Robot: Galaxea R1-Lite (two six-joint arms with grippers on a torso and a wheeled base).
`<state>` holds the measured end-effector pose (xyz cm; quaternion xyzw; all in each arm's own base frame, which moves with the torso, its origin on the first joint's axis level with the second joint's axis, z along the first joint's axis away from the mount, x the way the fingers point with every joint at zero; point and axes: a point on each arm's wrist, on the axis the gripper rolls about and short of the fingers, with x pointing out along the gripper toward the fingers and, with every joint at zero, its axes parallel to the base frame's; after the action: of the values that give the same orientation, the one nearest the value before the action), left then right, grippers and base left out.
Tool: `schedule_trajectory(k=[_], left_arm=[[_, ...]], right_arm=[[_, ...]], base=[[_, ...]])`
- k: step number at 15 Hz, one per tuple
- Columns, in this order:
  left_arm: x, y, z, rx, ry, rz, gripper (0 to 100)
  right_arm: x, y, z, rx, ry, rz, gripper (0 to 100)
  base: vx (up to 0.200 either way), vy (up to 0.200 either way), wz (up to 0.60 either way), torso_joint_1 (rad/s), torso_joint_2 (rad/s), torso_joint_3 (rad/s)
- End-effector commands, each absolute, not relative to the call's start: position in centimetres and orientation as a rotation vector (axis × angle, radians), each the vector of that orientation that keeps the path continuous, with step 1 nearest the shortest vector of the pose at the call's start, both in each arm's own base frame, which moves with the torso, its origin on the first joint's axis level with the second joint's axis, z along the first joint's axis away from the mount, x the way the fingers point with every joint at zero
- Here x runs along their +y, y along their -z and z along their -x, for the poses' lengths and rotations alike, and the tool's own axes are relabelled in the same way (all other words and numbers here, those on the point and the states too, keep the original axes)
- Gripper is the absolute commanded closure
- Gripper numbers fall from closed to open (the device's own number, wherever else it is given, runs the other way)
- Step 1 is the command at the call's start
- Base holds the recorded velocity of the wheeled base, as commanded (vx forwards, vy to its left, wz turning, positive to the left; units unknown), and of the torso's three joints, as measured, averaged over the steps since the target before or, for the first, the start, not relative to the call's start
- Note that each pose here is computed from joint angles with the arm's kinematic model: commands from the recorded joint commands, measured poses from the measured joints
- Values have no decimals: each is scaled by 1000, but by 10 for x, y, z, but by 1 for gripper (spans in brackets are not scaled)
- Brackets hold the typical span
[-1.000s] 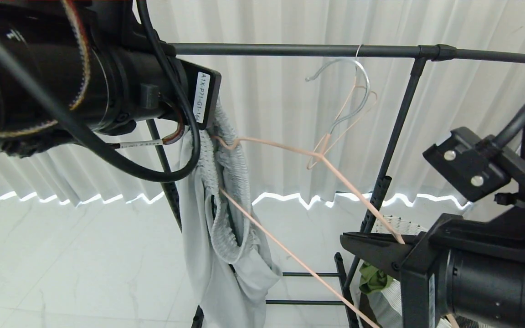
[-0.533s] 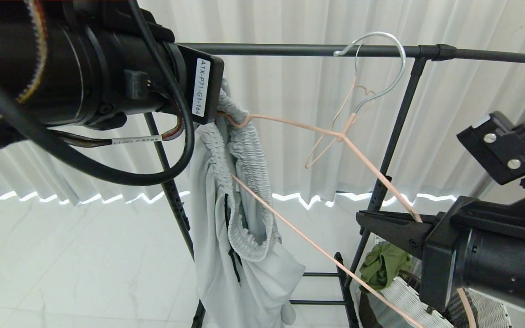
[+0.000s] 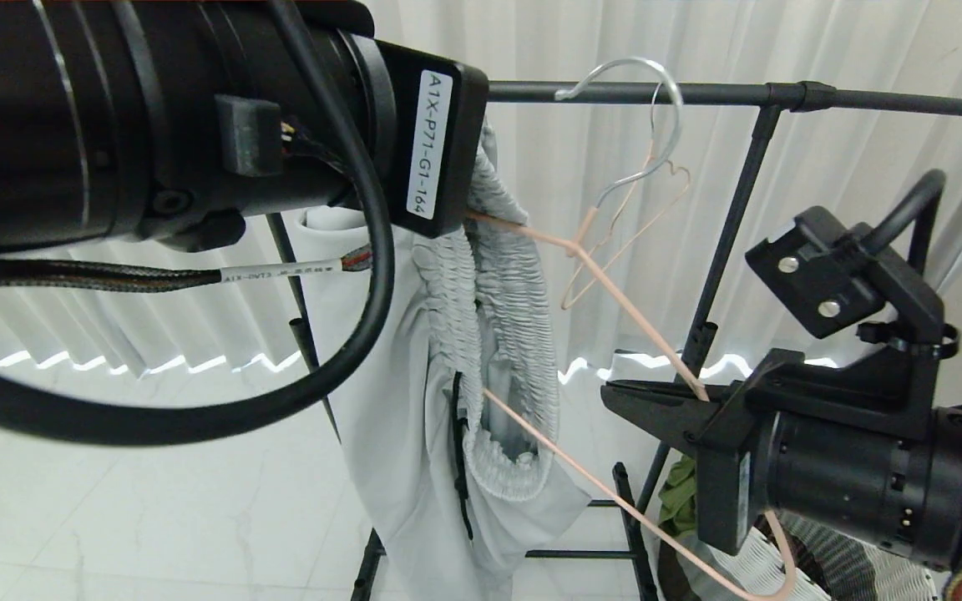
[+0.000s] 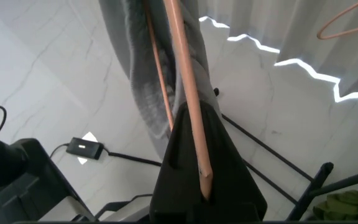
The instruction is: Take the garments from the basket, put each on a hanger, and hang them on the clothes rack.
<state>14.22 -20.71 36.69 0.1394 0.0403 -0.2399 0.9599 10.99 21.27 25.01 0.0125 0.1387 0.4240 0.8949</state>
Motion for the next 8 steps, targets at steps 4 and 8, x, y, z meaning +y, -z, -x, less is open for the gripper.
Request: schedule_trajectory(k=[4, 8], left_arm=[[-216, -367, -129, 73, 554, -283, 100], [-216, -362, -131, 93, 543, -277, 100]], right_arm=[[229, -242, -118, 313, -869, -10, 100], [225, -253, -123, 276, -848, -42, 100]], base=[[0, 0, 0, 0, 0, 0], [0, 0, 0, 0, 0, 0]])
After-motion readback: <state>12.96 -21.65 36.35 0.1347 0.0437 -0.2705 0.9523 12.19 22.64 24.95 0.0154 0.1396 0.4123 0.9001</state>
